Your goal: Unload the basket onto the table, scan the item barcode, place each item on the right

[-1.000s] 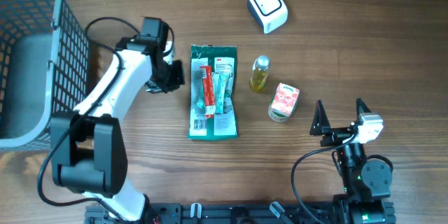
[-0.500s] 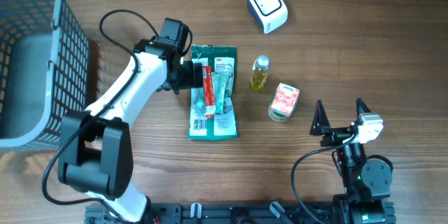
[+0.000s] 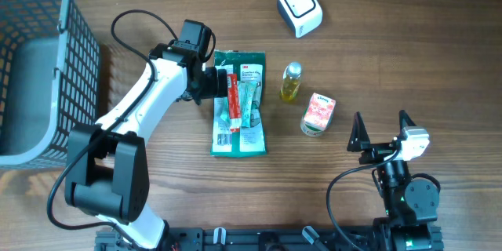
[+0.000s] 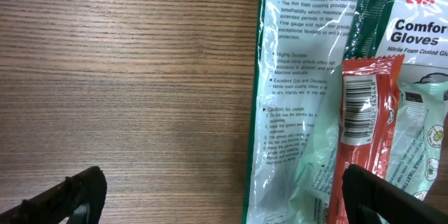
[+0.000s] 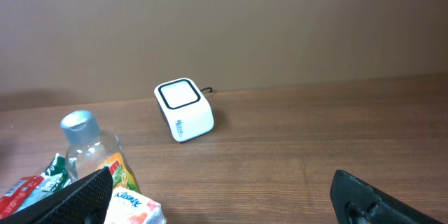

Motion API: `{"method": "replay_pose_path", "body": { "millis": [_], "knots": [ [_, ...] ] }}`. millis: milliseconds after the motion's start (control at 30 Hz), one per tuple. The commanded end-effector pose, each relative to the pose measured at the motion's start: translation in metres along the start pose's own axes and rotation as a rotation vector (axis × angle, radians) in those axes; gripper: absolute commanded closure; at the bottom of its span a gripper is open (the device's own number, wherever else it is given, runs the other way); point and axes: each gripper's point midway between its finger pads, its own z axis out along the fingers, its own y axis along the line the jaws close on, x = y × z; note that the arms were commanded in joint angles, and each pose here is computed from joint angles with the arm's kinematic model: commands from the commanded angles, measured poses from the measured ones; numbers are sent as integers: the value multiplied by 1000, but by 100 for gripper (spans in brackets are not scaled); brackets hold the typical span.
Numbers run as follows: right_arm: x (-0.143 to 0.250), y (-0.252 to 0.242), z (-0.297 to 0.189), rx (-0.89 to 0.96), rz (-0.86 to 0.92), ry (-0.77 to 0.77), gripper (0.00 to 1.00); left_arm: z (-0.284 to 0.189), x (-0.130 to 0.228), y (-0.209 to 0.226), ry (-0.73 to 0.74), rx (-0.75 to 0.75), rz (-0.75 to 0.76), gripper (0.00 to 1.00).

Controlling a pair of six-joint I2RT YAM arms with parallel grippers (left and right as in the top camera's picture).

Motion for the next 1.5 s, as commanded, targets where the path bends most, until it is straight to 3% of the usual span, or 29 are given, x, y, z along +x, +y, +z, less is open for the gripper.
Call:
{"method": "replay_pose_path", "body": {
  "millis": [0, 800, 1167, 1333, 1467],
  "knots": [
    [-1, -2, 0, 8, -17, -7, 0, -4, 0, 2, -16, -11, 1, 0],
    [-1, -1, 0, 3, -15, -6, 0, -4, 0, 2, -16, -11, 1, 0],
    [-3, 28, -5, -156, 230, 56, 0, -4, 0, 2, -16, -11, 2, 0],
    [-43, 34, -21, -153, 244, 77, 0, -4, 0, 2, -16, -11, 1, 0],
    [-111, 43, -36, -151, 217, 98, 0, -4, 0, 2, -16, -11, 1, 0]
  ]
}}
